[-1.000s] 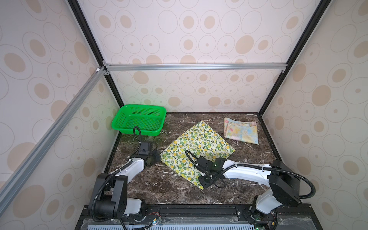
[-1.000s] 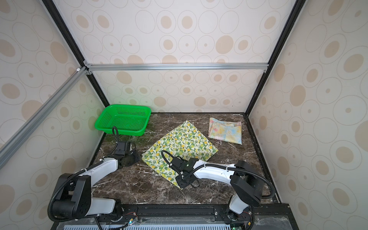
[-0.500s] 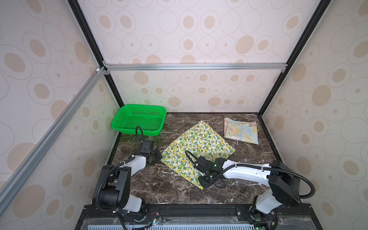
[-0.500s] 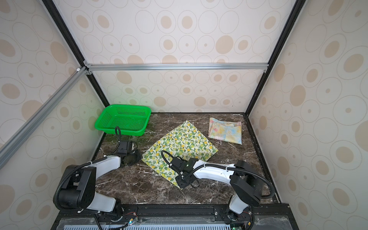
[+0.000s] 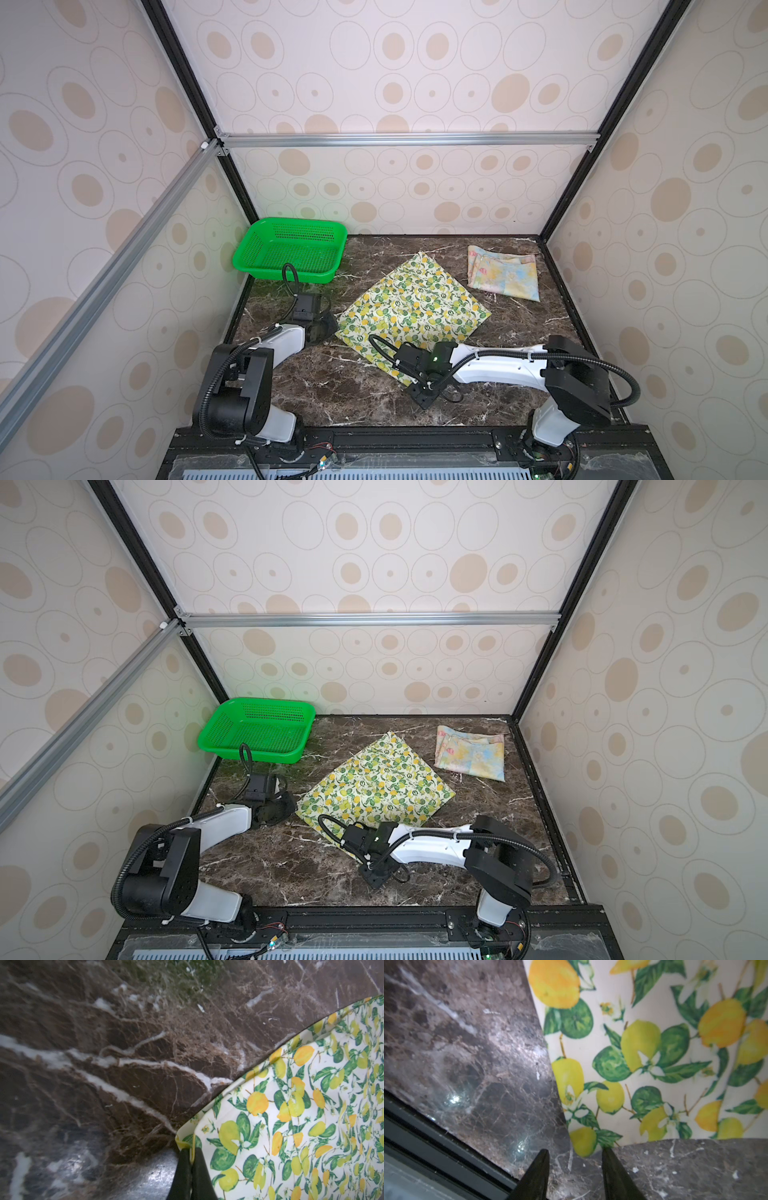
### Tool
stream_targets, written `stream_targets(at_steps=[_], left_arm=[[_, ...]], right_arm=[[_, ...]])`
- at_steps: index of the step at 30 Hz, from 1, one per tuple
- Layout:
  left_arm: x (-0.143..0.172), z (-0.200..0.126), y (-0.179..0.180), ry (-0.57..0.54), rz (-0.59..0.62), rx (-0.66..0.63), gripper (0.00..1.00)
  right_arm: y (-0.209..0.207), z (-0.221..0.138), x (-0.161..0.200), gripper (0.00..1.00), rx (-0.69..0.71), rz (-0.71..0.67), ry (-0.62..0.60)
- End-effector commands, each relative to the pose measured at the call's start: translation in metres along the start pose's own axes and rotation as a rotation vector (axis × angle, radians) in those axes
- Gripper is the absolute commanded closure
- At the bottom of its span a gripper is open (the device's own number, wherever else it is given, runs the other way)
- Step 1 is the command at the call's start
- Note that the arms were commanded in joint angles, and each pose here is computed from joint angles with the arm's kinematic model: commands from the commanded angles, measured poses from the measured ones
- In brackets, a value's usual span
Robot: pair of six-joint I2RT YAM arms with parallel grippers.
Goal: Fold and stack skirts
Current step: Fold the skirt at the center of the table.
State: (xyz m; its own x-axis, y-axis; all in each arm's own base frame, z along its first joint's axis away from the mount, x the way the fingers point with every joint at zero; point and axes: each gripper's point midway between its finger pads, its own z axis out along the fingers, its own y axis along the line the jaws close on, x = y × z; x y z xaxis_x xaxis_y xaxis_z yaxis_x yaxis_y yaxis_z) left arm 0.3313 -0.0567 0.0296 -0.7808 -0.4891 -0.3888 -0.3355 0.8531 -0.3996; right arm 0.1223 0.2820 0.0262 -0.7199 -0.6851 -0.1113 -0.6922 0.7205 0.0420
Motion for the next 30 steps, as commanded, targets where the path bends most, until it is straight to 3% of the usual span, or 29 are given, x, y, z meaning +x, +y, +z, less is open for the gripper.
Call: stream_targets(at_steps=[1,9,18,21,27,30], left_arm=[[-0.014,-0.006,-0.006,-0.041,0.0,0.014,1.0],[-0.015,-0.007,-0.007,-0.043,0.0,0.016,1.0],[-0.015,-0.007,-0.006,-0.045,-0.001,0.013,1.0],[-0.016,-0.007,-0.007,-0.046,-0.002,0.014,1.0],[-0.022,-0.014,-0.006,-0.07,0.005,-0.006,1.0],[-0.031,-0.026,-0.005,-0.1,0.016,-0.035,1.0]], right_arm=[[-0.001,0.002,-0.005,0.56,0.049,-0.05,-0.008],[-0.015,0.001,-0.006,0.57,0.16,-0.084,-0.012],[-0.01,0.01,-0.01,0.58,0.166,-0.122,-0.025],[-0.006,0.015,-0.01,0.65,0.154,-0.141,-0.027],[0.005,0.012,-0.009,0.99,0.11,-0.158,-0.035],[0.012,0.0,-0.009,1.0,0.057,-0.158,-0.063]])
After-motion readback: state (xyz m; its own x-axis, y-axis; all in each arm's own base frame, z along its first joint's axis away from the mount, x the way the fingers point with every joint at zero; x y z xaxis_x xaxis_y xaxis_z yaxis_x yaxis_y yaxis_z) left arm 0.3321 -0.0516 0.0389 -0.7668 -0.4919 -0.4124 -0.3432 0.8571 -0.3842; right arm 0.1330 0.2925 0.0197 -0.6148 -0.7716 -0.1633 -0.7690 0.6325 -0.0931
